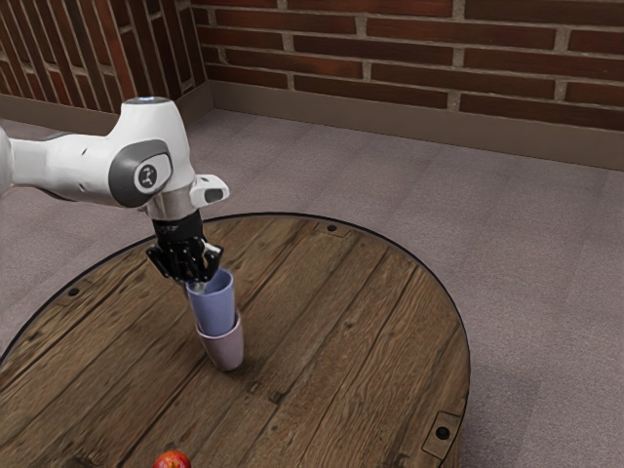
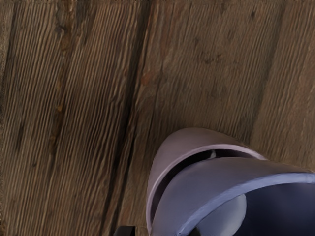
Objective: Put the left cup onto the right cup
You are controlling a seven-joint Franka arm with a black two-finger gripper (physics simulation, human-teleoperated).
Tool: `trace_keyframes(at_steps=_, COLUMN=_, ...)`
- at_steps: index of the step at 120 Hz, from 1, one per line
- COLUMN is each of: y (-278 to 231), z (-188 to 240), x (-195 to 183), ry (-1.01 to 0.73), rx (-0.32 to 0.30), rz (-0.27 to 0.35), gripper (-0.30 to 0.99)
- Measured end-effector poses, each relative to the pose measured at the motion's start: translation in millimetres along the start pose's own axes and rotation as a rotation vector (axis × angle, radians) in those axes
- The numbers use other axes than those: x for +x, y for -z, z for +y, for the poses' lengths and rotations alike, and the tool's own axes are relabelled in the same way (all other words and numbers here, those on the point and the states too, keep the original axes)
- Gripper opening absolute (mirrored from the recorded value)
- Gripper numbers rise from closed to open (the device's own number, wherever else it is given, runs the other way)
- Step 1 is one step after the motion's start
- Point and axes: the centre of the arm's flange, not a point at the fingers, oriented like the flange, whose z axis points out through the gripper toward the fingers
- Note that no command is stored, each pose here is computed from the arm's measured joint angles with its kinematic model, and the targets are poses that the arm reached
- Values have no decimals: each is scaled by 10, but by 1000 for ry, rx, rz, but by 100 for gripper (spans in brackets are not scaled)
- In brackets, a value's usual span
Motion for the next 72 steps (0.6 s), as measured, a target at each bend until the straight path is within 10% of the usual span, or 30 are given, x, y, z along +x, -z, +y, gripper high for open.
trace_keyframes(at_steps=29, y=198, z=-67, x=-17, ry=22, rx=-8, rz=49, gripper=49)
trace_keyframes(at_steps=72, y=1506, z=491, x=146, ry=-155, rx=47, rz=196, gripper=65)
